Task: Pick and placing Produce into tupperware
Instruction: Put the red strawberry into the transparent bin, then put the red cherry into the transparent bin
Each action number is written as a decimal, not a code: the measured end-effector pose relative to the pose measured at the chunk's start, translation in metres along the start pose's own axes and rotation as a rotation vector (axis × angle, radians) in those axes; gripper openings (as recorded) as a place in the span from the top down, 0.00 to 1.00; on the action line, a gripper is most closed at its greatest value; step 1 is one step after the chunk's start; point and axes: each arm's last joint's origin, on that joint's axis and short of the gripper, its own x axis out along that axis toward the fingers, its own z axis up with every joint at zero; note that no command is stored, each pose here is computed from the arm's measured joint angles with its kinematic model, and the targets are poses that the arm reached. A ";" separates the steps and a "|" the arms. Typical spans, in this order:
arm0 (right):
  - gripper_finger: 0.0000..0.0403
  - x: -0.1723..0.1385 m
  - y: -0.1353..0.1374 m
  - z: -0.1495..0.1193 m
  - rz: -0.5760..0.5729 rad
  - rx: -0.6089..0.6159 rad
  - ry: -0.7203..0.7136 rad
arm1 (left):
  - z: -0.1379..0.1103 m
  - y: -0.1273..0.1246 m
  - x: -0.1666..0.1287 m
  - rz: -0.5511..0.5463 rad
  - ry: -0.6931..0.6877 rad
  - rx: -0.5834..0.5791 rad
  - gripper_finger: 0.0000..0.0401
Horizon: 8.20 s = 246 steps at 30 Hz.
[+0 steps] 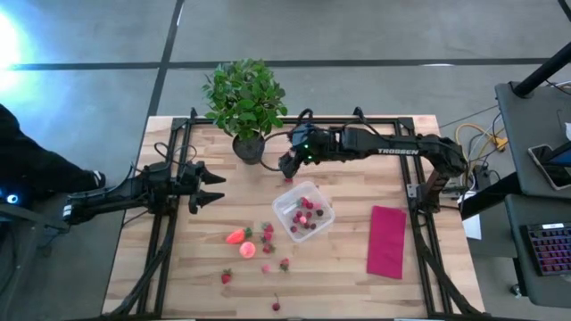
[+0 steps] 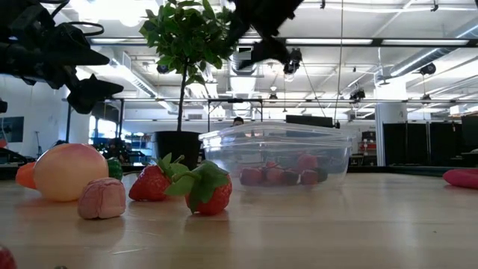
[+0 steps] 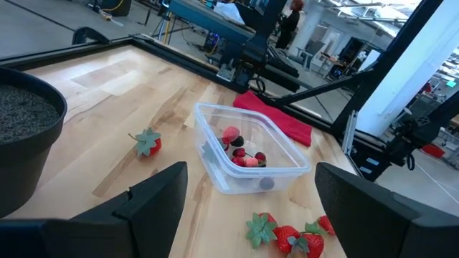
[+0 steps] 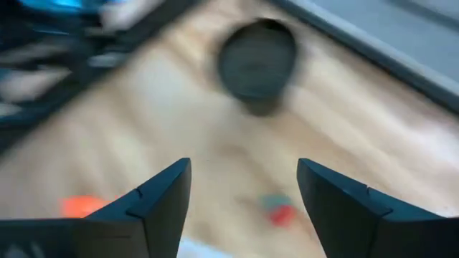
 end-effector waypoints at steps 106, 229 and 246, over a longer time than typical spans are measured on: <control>0.65 0.009 0.024 -0.050 -0.158 0.109 0.520 | 0.000 0.000 0.000 -0.002 -0.004 0.001 0.27; 0.29 -0.112 -0.160 -0.258 0.689 -0.117 -0.641 | 0.038 -0.016 -0.008 -0.228 -0.367 -0.316 0.27; 0.29 -0.102 -0.163 -0.266 0.638 -0.056 -0.492 | 0.040 -0.025 0.004 -0.280 0.184 -0.046 0.27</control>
